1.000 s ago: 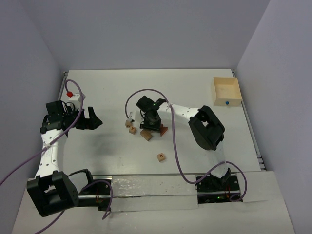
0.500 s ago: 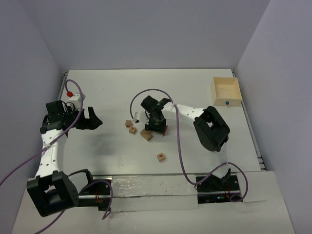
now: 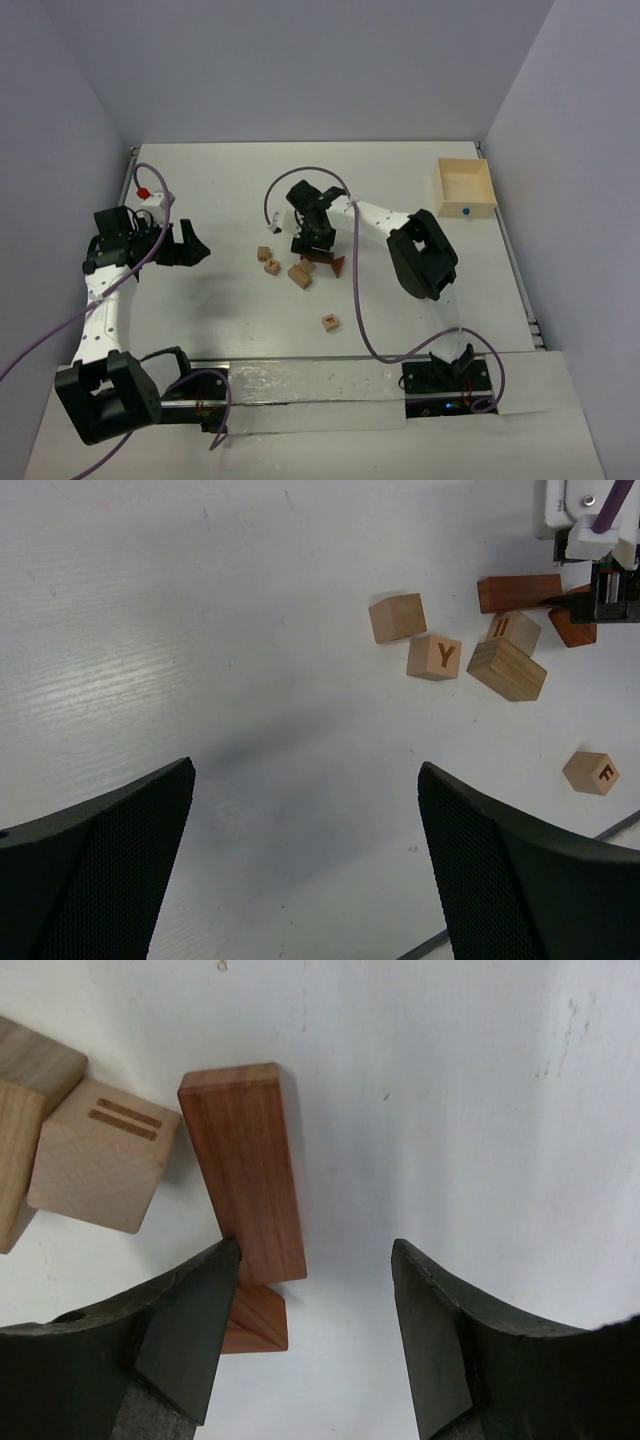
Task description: Build the wood block tower
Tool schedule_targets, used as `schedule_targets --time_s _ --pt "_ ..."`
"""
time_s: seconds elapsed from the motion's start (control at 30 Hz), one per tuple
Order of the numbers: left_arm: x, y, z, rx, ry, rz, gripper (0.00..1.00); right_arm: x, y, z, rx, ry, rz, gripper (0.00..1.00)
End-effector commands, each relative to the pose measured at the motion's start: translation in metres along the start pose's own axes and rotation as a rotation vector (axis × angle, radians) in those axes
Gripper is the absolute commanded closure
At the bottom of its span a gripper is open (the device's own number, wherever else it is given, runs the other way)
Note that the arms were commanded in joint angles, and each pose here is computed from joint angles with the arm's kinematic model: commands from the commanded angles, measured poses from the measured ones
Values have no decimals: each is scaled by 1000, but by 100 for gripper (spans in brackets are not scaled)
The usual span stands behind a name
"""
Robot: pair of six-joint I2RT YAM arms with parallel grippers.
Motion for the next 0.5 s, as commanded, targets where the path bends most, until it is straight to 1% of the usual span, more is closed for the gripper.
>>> schedule_targets --time_s 0.0,0.27,0.37,0.4,0.47 --pt "17 0 6 -2 -44 -37 1 3 13 -9 62 6 13 31" --pt "17 1 5 -2 -42 -35 1 -10 43 -21 143 45 53 34" --pt "17 1 5 0 -41 -34 1 -11 47 -16 153 38 59 35" --pt "17 1 5 -1 -40 -33 1 -10 47 -15 154 34 59 36" --pt "17 2 5 -1 -40 -33 1 -9 47 -13 155 31 61 43"
Point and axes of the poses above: each gripper's point midway between its finger pads, its own z axis back along the fingers, its own y axis along the line the jaws close on, x = y × z, the point moved 2 cm from there along z, back along the fingers, and after that the axes turned 12 degrees about -z, right-handed, at the moved point
